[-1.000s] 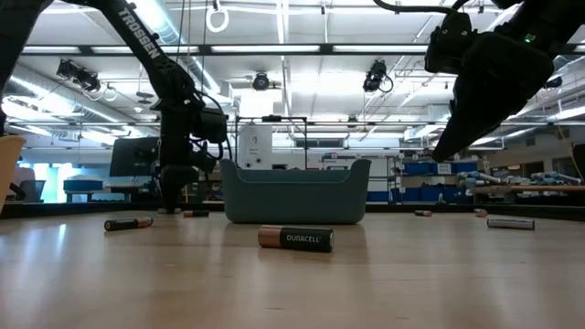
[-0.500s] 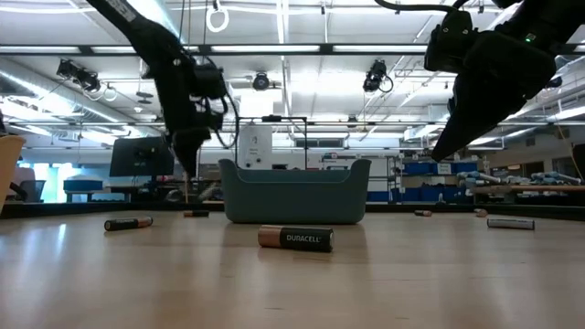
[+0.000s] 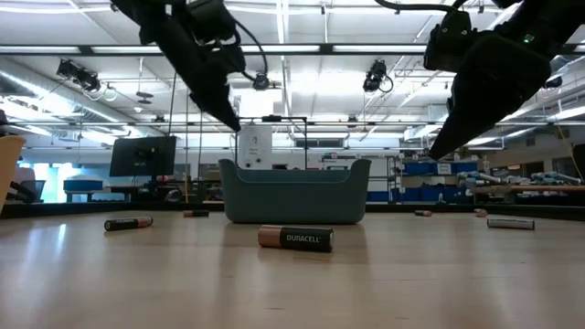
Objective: Sort batteries
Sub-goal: Put the silver battery into the blue bin
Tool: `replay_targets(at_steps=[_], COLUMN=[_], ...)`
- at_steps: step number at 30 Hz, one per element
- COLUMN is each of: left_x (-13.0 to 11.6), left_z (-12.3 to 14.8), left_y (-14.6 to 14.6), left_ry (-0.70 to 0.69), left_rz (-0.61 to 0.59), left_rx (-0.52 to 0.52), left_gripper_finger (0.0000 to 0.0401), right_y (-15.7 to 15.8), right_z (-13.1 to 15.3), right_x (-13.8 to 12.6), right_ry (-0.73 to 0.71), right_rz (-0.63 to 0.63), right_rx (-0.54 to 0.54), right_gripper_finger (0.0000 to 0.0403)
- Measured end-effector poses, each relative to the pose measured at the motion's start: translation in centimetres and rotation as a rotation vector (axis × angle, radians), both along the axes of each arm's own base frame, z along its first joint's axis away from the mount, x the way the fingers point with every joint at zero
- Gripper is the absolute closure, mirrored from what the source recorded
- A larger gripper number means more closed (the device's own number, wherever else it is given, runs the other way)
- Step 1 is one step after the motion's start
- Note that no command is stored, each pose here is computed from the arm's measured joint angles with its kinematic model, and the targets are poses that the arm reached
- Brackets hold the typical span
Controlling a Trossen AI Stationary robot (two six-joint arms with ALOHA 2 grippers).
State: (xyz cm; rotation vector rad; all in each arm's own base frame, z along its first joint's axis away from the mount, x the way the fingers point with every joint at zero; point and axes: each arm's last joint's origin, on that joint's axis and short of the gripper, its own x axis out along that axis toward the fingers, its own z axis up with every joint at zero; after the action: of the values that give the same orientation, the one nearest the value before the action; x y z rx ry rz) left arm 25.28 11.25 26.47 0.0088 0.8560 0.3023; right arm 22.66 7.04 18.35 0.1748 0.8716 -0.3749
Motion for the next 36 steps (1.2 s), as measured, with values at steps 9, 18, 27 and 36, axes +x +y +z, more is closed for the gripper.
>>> replay_targets(at_steps=[9,18,27,36], left_x=[1.7,1.8,1.4,1.4], left_z=[-1.3,-4.2,-4.7,-4.9], left_y=[-1.8,-3.6,-3.8,-3.8], left_ry=[-0.167,-0.487,-0.553,-0.521], left_rz=[-0.102,-0.271,-0.282,-0.303], left_rx=[0.102,0.178,0.205,0.228], left_gripper_finger=[0.0397,0.0398,0.0397,0.0397], right_y=[-0.4,-4.9,-10.4,-12.3], right_z=[0.1,0.1,-0.4,-4.1], right_x=[0.1,0.9,0.7,-2.5], right_ry=[-0.027,0.029,0.173,0.361], right_rz=[-0.062,-0.132,0.076,0.238], right_rx=[-0.042,-0.094,-0.022,-0.048], right_gripper_finger=[0.0261,0.0275,0.0282,0.0257])
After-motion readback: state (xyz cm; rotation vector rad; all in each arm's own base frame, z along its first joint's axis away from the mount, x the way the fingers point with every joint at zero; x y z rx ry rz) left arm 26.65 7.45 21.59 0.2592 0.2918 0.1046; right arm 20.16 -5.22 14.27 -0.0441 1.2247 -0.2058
